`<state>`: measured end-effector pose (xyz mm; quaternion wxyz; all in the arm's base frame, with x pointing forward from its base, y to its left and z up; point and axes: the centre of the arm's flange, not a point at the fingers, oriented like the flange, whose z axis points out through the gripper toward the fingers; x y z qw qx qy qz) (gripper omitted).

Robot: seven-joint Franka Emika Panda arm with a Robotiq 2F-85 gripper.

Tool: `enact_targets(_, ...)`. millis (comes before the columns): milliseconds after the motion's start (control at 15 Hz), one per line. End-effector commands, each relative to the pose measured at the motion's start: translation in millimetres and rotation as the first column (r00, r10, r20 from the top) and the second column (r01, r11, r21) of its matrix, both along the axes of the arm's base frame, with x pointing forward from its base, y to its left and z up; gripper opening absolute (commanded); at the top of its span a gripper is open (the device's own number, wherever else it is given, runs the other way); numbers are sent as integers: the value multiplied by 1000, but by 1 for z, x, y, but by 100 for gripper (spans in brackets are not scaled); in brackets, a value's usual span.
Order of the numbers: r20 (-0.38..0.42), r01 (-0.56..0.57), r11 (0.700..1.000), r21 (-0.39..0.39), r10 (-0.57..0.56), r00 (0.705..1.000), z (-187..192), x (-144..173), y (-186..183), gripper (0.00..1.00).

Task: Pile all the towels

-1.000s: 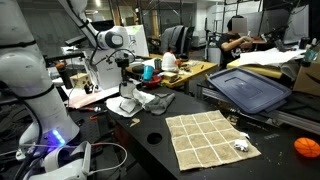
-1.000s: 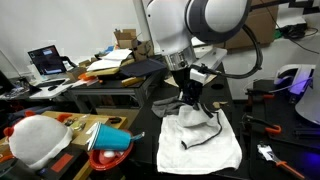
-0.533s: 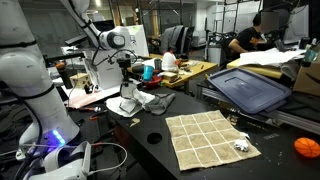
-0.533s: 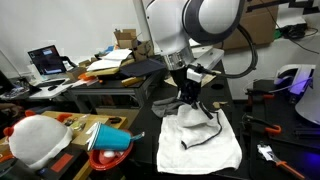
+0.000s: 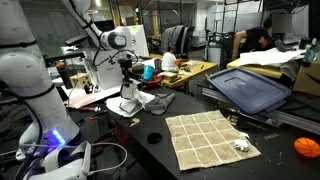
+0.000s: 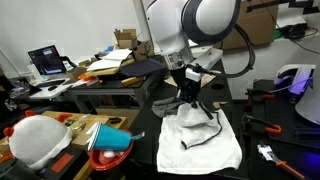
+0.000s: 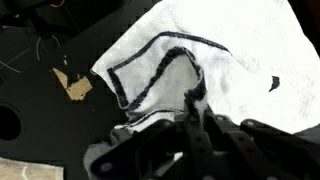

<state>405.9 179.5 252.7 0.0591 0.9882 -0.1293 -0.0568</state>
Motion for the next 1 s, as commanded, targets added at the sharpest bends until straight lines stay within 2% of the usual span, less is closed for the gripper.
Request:
enact_targets(0,2,-9,1000,-5,9,1000,9,0,-5,39)
enact_targets(200,69,33,999,22,-35,997,31,8,-21,62)
enact_targets(533,103,226,973,45,-230,968,45,42,-97,98)
enact_targets(933,101,387,920,62,-391,915,59,54,-174,100)
